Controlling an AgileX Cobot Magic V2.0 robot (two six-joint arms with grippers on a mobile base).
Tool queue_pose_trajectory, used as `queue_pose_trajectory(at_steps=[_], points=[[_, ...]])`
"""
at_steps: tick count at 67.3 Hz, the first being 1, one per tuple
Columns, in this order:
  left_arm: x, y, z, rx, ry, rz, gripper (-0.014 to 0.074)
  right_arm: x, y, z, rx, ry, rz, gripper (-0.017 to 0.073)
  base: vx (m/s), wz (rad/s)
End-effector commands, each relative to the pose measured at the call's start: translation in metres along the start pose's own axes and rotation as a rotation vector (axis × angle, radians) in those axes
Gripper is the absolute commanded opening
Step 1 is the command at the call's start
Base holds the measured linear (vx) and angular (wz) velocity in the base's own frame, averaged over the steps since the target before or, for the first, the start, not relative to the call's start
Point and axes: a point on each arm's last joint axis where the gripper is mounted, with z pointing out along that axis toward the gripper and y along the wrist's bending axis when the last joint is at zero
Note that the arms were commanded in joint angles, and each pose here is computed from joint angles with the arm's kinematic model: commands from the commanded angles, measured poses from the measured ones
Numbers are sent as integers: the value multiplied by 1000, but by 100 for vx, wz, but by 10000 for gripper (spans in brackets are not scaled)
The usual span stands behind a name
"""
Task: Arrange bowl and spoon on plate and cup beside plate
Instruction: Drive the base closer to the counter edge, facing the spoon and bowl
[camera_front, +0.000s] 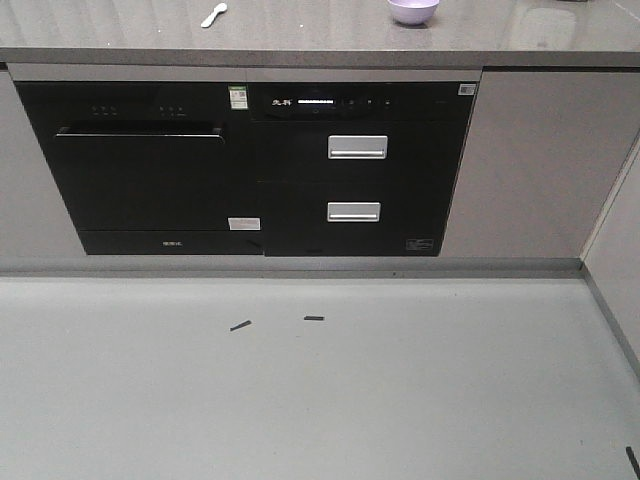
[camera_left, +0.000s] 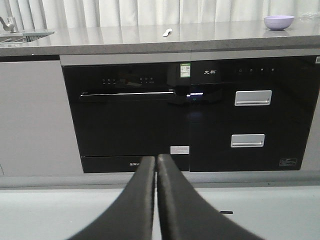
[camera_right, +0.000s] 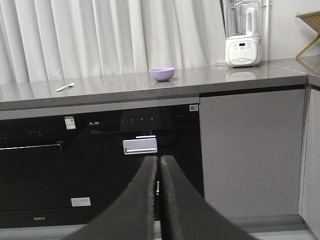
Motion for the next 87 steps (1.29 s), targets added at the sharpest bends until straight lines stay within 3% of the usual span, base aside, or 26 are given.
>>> queue_pose_trajectory(at_steps=[1, 87], points=[[-10, -2, -2, 17, -94, -12, -6, -6, 0, -1, -5, -75, -8, -6, 16, -3], [-10, -2, -2, 17, -94, -12, -6, -6, 0, -1, -5, -75, -8, -6, 13, -2]])
